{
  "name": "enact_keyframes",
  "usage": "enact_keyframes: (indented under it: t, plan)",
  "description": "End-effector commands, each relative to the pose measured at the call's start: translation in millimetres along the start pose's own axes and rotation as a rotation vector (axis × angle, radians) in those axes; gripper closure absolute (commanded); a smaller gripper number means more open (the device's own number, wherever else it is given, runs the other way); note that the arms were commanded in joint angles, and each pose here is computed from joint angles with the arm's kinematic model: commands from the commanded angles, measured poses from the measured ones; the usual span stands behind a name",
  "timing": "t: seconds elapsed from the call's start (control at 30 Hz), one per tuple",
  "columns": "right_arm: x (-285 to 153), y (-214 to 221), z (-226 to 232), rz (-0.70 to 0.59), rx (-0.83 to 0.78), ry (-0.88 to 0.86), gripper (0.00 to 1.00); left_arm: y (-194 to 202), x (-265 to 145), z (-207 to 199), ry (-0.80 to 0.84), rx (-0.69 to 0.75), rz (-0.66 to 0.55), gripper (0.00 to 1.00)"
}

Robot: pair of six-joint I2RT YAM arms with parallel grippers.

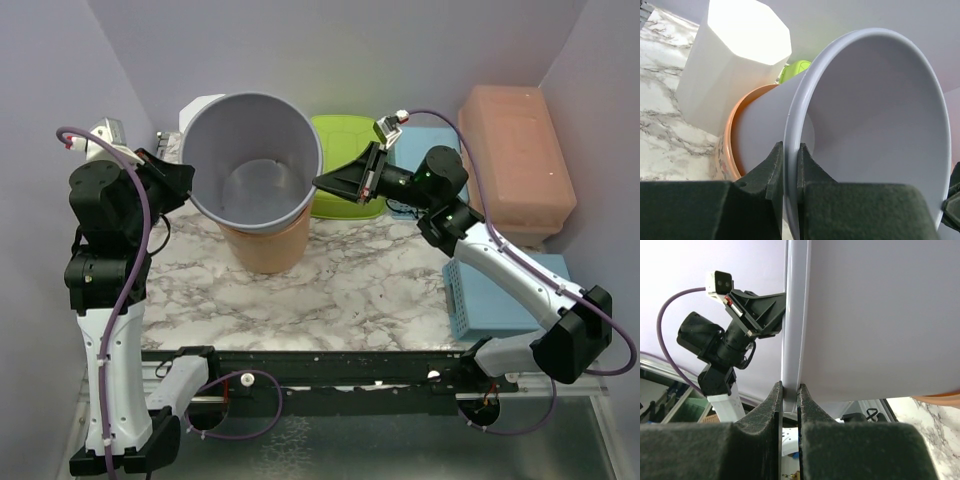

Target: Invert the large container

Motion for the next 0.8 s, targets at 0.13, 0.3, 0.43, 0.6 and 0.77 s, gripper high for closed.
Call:
enact_keyframes:
  t: [0.13,0.3,0.43,0.6,0.77]
  plan:
    - [-4.9,3.8,43.3,0.052,-0.181,-0.125,0.94,-40.6,-31.4,-38.5,0.155,0.023,-0.155,1.00]
    - [-9.8,4.2,52.1,0.048,-0.238,-0.135,0.94,-44.8,-37.2,-48.8,0.212,0.017,-0.175,1.00]
    - [-16.2,4.5,64.3,0.029,-0.298,-0.167,0.94,-46.3,-41.0,-66.9,0.320,0.036,-0.167,1.00]
    - [-27.4,5.7,80.0,-0.003,-0.374,-0.204,0.94,-48.2,-45.1,-84.0,0.428,0.044,-0.164,1.00]
    - [-42.5,6.5,99.2,-0.054,-0.472,-0.237,0.94,-49.6,-49.7,-96.7,0.493,0.048,-0.161,1.00]
Point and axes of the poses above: each gripper's point midway between its finger pads, its own x axis out along the fingers, its own z axis along the line the jaws close on, y = z × x, the point moved 2 cm from there along -x, back along the fingers, and after that the axes turned 5 degrees about x, right-handed, at the moved point
